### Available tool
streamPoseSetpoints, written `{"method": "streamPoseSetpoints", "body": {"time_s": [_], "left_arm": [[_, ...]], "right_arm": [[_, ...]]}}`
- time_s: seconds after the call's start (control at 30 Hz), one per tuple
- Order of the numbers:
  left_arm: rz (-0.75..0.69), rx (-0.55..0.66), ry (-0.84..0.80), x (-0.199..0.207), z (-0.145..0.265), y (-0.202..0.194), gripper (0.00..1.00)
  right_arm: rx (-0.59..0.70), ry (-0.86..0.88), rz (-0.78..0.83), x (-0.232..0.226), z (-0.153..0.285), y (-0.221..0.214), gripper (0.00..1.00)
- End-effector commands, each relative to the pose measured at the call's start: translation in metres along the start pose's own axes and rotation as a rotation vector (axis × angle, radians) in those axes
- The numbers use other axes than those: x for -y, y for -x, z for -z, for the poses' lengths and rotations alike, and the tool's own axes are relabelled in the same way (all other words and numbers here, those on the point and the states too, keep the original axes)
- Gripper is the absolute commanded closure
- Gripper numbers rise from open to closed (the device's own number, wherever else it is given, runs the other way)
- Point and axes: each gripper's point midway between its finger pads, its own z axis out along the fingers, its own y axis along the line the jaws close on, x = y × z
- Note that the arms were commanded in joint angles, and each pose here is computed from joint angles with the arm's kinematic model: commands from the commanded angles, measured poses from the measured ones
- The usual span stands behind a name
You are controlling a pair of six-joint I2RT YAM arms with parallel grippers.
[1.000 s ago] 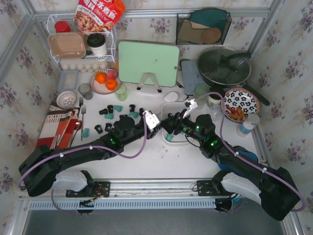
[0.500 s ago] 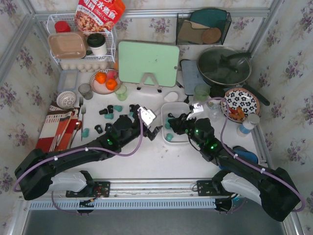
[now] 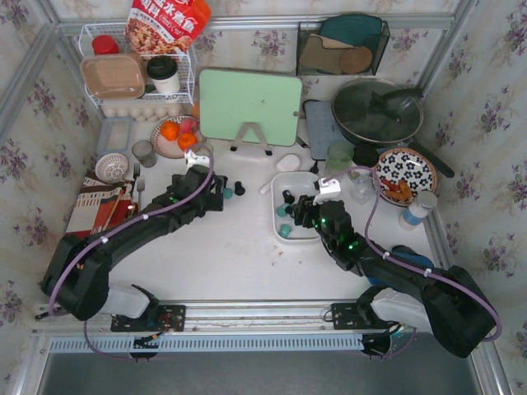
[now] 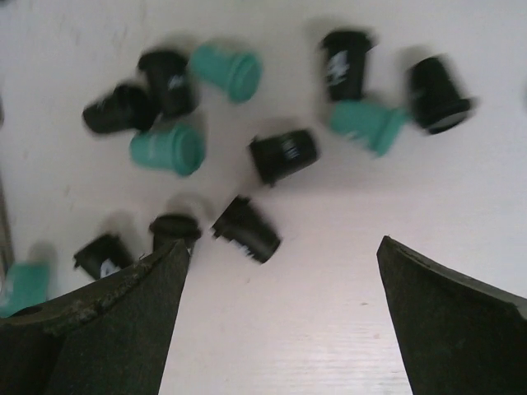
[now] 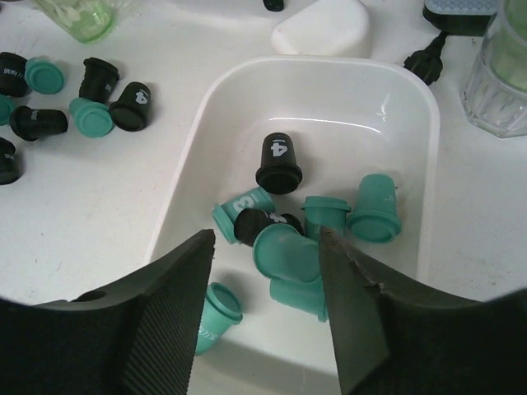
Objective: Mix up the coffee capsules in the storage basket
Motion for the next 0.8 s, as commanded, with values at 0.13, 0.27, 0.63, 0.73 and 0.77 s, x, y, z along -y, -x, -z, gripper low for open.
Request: {"method": "streamPoseSetpoints", "body": {"time_s": [0.13, 0.27, 0.63, 0.73, 0.77], "left_arm": [[0.166, -0.344, 0.239, -0.045, -0.013, -0.073, 0.09], [0.205, -0.372, 0.289, -0.044, -0.023, -0.079, 0.1], [0.303, -0.327, 0.339, -0.038, -0.057, -0.077, 0.28], [0.305, -0.33, 0.354, -0.039, -0.063, -0.078, 0.36], [0.305, -0.332, 0.358, -0.039, -0.064, -0.079, 0.39]], "right_arm": [[0.057, 0.056, 0.01, -0.011, 0.004, 0.019, 0.42], [0.069, 0.066, 0.006, -0.012, 0.006, 0.023, 0.44], [0.087, 0.1, 0.0, -0.017, 0.01, 0.027, 0.46], [0.085, 0.103, 0.0, -0.018, 0.01, 0.026, 0.47], [0.085, 0.103, 0.001, -0.018, 0.01, 0.027, 0.47]]}}
